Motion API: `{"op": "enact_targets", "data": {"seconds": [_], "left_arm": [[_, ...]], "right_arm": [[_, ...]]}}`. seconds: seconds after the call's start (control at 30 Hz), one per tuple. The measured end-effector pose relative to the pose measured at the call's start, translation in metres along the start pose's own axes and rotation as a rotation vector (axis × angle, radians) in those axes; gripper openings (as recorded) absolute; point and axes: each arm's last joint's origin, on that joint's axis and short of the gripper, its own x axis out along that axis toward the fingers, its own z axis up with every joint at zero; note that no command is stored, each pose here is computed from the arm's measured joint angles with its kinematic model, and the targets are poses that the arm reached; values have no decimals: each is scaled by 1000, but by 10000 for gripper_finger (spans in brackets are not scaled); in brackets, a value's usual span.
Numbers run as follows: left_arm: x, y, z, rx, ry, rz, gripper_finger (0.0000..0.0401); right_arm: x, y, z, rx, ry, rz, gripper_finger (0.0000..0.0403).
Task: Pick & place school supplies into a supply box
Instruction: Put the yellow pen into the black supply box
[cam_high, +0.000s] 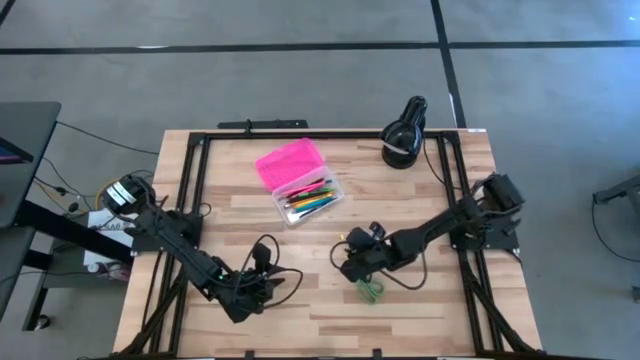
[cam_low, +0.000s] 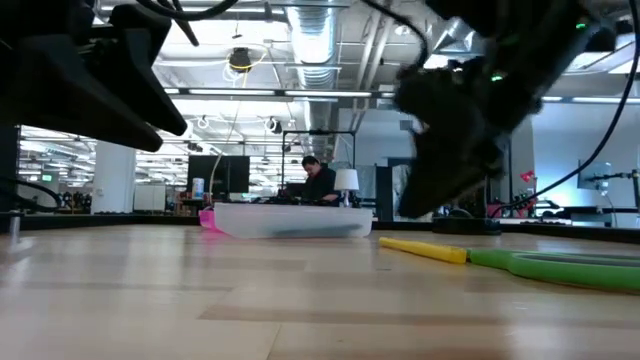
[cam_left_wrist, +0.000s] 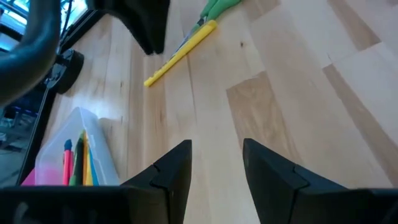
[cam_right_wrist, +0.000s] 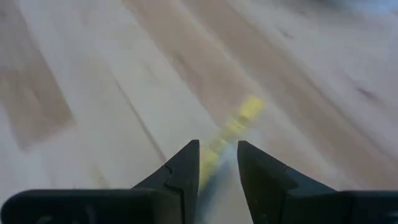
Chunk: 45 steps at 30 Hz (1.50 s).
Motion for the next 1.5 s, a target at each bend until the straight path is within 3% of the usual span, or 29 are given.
{"op": "enact_targets", "data": {"seconds": [0.2,0.47,0.63,0.9,1.27,1.5], "left_arm": [[0,0,0,-6,-1,0,139],[0,0,0,-9,1,0,139],[0,0,0,-8,2,0,139],[0,0,-1,-8,6,0,139],[0,0,-2,-15,14,0,139],[0,0,-2,-22,15,-1,139]], "right_arm": [[19,0,-9,-21,72,-17,101],[22,1,-9,-59,64,-31,101],[13,6,-2,-177,25,-9,101],[4,33,6,-440,-57,146,101],[14,34,6,-438,-17,220,101],[27,33,-2,-465,22,201,101]]}}
